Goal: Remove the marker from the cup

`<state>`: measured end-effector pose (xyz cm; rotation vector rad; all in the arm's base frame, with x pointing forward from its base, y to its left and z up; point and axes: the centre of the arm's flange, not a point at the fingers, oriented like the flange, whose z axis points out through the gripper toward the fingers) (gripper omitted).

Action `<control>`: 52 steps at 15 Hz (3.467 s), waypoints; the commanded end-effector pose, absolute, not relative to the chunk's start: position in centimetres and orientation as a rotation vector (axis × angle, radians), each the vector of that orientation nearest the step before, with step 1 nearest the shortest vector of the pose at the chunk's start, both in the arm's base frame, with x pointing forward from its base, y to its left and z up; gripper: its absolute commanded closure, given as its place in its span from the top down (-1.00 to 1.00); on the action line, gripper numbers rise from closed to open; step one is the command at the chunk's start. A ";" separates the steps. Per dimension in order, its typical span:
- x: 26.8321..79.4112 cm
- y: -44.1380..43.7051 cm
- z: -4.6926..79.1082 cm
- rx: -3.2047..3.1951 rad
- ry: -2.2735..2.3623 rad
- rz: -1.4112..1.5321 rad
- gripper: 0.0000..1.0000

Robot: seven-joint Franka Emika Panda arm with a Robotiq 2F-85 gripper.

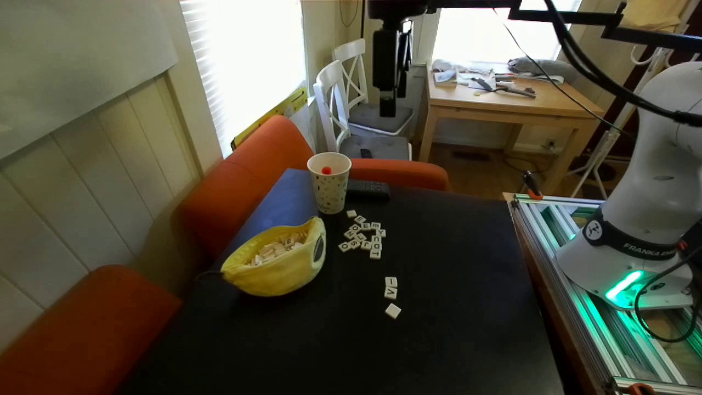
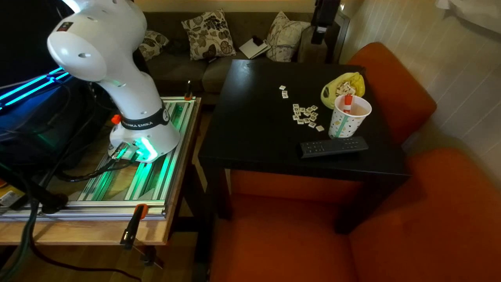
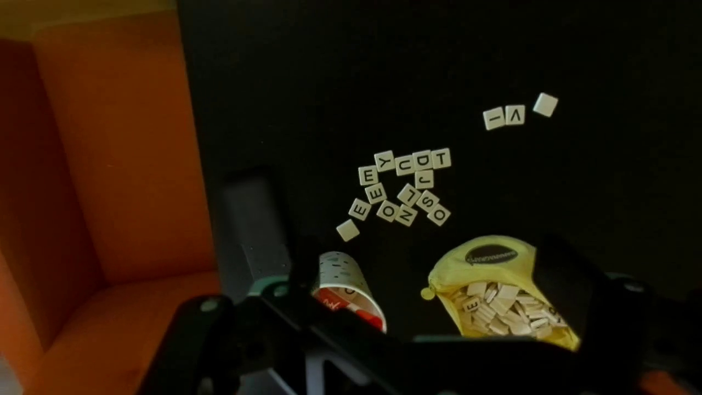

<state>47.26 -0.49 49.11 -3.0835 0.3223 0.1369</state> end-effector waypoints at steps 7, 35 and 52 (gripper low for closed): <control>53.7 -8.6 41.3 -2.746 0.921 0.280 1.00; 57.8 -12.6 35.9 -2.008 1.849 0.378 1.00; 56.9 -13.9 34.2 -2.017 1.745 0.485 0.20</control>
